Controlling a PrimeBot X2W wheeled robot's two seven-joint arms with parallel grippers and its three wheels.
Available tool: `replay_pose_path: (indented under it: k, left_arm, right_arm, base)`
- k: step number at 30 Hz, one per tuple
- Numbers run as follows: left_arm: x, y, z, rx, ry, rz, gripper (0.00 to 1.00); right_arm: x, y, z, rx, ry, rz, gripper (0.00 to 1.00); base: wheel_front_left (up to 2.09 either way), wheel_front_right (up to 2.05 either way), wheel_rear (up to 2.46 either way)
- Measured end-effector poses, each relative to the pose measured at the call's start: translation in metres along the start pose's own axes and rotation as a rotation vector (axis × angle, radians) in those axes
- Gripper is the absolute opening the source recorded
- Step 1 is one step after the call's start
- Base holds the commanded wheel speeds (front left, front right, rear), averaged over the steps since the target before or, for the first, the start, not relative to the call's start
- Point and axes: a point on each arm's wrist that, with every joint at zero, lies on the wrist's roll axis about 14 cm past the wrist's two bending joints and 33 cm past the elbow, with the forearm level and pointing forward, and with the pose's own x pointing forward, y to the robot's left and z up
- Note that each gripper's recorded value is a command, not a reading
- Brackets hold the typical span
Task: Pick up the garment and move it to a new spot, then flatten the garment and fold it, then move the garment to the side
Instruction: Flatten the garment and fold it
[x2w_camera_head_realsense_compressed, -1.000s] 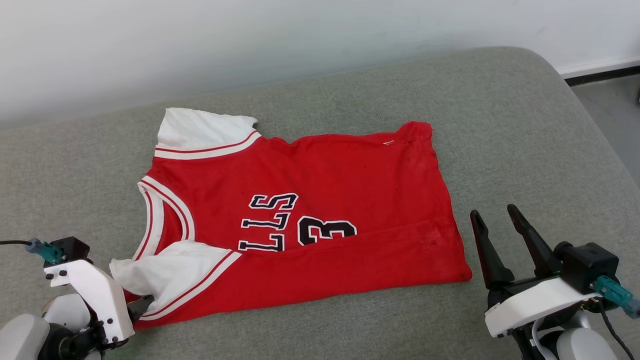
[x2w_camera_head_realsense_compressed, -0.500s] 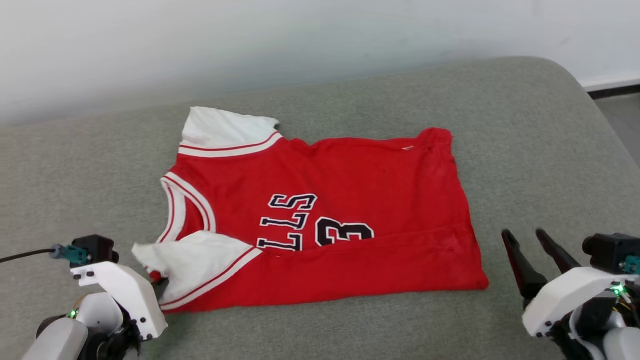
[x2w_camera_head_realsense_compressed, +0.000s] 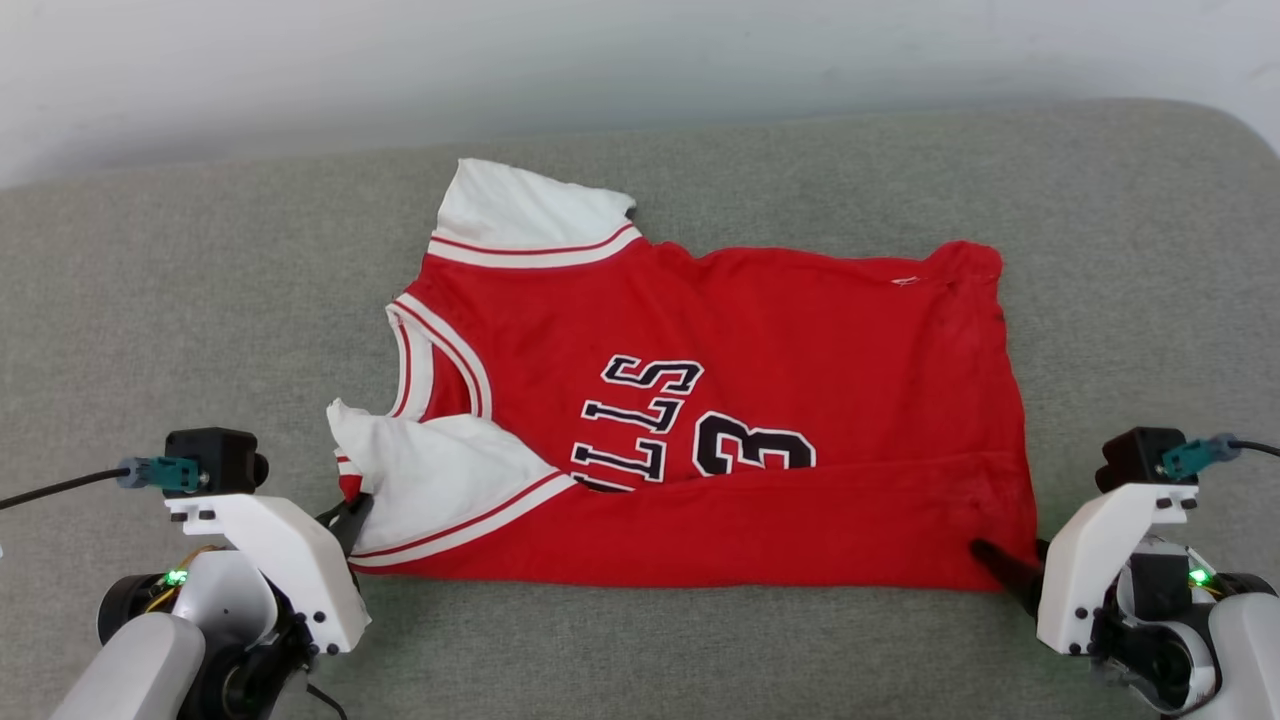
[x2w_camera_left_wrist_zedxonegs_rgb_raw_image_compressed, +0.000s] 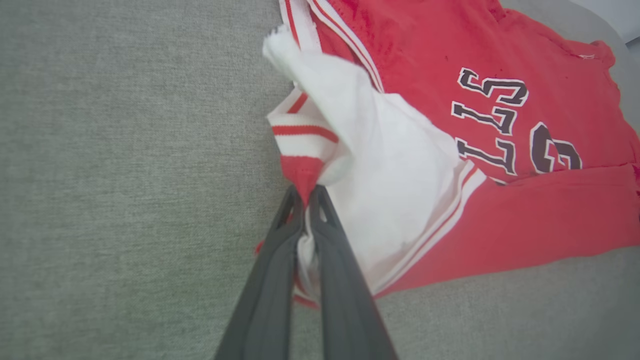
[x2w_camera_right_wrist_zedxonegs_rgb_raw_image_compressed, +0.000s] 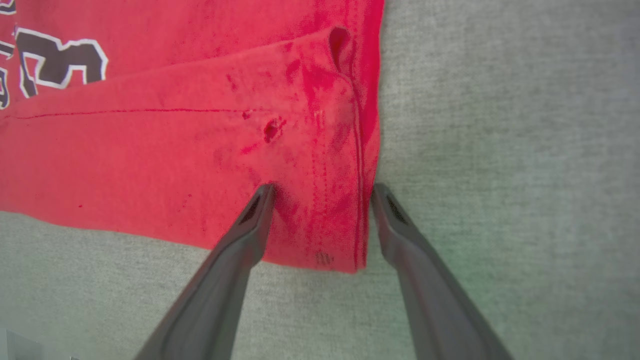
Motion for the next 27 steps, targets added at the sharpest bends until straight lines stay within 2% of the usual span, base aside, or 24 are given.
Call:
replay_pose_path:
  k: [4,5,6,17,27]
  left_arm:
    - [0.002,0.003,-0.005,-0.011,0.008,0.006,0.00]
    - [0.002,0.004,-0.006,-0.015,0.008,0.009,0.00]
    - [0.002,0.005,-0.007,-0.020,0.006,0.013,0.00]
    - [-0.003,-0.003,-0.005,-0.032,-0.058,0.023,0.00]
    - [-0.043,-0.010,-0.025,-0.090,-0.141,0.059,0.00]
  right_arm:
    - [0.016,0.008,-0.007,0.008,0.069,0.017,1.00]
    - [0.018,0.008,-0.008,0.011,0.078,0.020,0.31]
    - [0.020,0.009,-0.007,0.013,0.082,0.022,0.00]
    - [0.010,0.018,0.006,-0.002,0.020,0.057,0.00]
    - [-0.029,0.020,0.003,-0.053,-0.060,0.068,0.00]
  base:
    - [0.00,0.00,0.00]
    - [0.00,0.00,0.00]
    - [0.00,0.00,0.00]
    - [0.00,0.00,0.00]
    - [0.00,0.00,0.00]
